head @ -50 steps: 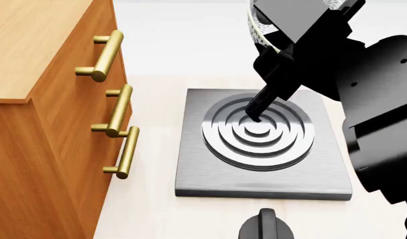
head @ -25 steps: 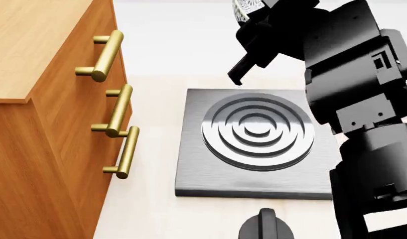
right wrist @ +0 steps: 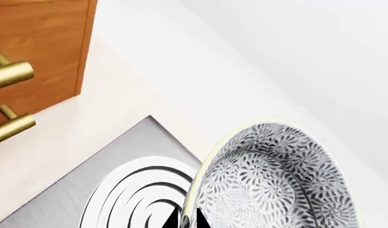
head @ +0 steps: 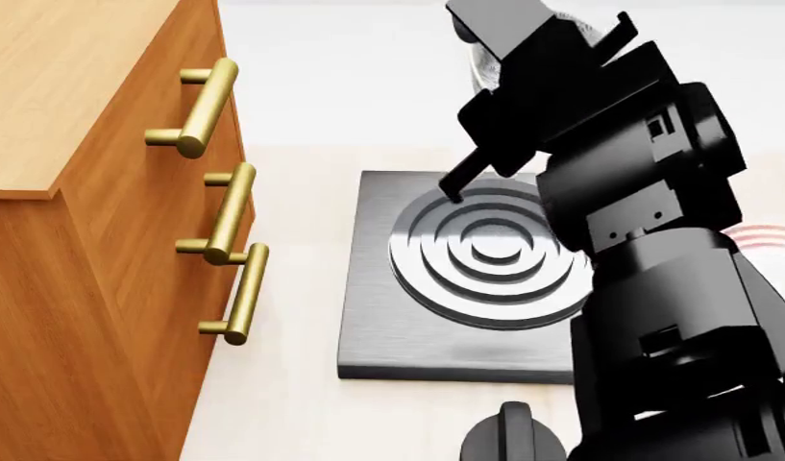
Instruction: Put the bowl on the stove.
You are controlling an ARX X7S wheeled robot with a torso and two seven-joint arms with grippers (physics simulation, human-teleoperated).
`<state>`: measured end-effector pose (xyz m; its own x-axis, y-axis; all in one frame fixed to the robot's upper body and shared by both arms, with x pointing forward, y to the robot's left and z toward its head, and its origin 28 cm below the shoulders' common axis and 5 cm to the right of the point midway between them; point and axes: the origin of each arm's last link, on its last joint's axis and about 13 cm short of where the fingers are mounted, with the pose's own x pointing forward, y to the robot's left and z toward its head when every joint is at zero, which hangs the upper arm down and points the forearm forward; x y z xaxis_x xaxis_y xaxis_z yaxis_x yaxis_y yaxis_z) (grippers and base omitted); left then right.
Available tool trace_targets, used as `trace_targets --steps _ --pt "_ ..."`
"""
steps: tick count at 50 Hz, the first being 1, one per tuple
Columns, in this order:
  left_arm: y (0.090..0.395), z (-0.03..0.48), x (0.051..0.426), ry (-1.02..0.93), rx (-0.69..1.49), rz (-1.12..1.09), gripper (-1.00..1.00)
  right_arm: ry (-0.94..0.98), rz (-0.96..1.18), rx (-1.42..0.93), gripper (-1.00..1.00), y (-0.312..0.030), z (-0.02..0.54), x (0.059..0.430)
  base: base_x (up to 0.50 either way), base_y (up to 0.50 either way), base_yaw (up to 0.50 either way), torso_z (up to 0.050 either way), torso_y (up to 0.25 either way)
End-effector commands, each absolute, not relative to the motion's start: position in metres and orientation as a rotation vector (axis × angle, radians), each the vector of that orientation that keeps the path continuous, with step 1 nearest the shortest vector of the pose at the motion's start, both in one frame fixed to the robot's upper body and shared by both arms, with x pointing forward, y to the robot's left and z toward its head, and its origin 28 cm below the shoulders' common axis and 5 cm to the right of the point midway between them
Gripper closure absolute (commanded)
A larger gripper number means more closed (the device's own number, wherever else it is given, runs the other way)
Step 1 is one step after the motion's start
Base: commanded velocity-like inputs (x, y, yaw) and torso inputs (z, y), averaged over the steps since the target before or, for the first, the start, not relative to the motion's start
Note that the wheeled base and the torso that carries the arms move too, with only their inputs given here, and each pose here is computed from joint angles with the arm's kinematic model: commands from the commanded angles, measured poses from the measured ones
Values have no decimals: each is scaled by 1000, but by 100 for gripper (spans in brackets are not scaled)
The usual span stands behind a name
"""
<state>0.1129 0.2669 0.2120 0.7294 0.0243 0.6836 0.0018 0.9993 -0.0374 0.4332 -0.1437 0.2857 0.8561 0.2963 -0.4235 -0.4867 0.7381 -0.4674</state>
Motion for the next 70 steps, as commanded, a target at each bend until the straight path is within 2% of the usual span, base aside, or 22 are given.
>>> trace_targets --steps 1,47,56,70 --pt "268 212 114 -780 -7 8 -100 366 446 -577 100 -129 274 434 0 0 0 0 0" --pt "271 210 116 -772 -8 68 -100 376 460 -563 100 -126 267 434 0 0 0 0 0" --pt "271 211 115 -783 -16 67 -100 376 460 -563 100 -126 267 434 0 0 0 0 -230" --pt "271 211 115 -796 -24 70 -100 376 460 -563 100 -126 267 434 0 0 0 0 -6"
